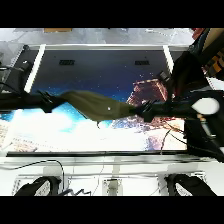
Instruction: Fold the clothes and pants, and hang the long-sleeved shirts on hangers.
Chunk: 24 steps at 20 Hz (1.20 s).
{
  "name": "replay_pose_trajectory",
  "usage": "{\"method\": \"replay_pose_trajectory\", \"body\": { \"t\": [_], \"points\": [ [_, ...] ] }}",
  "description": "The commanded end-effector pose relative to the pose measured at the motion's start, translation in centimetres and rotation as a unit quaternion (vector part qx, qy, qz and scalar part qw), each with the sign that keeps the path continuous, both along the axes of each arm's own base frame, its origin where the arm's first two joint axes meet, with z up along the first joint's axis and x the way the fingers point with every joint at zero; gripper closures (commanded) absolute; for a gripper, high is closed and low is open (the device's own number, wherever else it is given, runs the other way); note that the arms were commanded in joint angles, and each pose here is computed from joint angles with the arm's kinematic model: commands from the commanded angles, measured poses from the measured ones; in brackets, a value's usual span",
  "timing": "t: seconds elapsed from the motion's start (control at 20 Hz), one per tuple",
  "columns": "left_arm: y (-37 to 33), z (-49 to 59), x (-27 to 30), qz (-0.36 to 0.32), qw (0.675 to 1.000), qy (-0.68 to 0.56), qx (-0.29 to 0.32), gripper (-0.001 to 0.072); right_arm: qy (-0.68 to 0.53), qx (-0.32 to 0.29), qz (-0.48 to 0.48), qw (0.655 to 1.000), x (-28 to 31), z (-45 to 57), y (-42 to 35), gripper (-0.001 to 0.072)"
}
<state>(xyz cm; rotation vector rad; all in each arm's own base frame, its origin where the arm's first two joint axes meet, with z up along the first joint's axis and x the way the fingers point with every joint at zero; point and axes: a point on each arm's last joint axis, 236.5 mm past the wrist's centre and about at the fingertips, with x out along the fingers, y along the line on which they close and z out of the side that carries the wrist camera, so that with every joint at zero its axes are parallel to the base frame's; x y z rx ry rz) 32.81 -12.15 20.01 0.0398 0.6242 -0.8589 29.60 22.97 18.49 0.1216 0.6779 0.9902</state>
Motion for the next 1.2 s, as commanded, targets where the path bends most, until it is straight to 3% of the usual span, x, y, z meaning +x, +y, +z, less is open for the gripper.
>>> {"method": "replay_pose_trajectory", "body": {
  "t": [0.0, 0.3, 0.45, 0.75, 0.85, 0.95, 1.05, 1.15],
  "points": [
    [0.0, 11.8, -4.2, 0.037, 0.98, -0.193, 0.026, 0.0671, -0.128, 0.04, -0.02, 0.991, -2.9, 11.8, -0.8, 0.068],
    [-1.0, 21.8, -14.8, 0.094, 0.908, -0.407, 0.038, 0.0671, -0.182, 0.147, -0.055, 0.971, -11.9, 22.7, -2.5, 0.0681],
    [-1.1, 22.4, -16.2, 0.106, 0.903, -0.415, 0.021, 0.0671, -0.135, 0.171, -0.07, 0.974, -12.4, 22.2, -2.6, 0.0681],
    [-0.2, 6.2, -4.4, 0.132, 0.978, -0.096, -0.127, 0.0671, 0.078, 0.144, -0.163, 0.973, 0.5, 6.4, -1.7, 0.0681],
    [0.4, -1.0, 0.1, 0.167, 0.968, 0.019, -0.185, 0.0672, 0.125, 0.138, -0.228, 0.956, 5.9, 0.2, -2.5, 0.0681],
    [1.1, -7.7, 4.0, 0.203, 0.957, 0.096, -0.186, 0.0673, 0.171, 0.131, -0.298, 0.93, 10.9, -6.2, -3.7, 0.0681],
    [-0.9, -11.1, 6.5, 0.204, 0.931, 0.173, -0.248, 0.0672, 0.214, 0.139, -0.346, 0.903, 14.1, -11.1, -4.3, 0.068],
    [-2.7, -12.5, 7.8, 0.177, 0.931, 0.185, -0.259, 0.0672, 0.233, 0.134, -0.372, 0.888, 15.6, -14.3, -4.9, 0.068]
  ]
}}
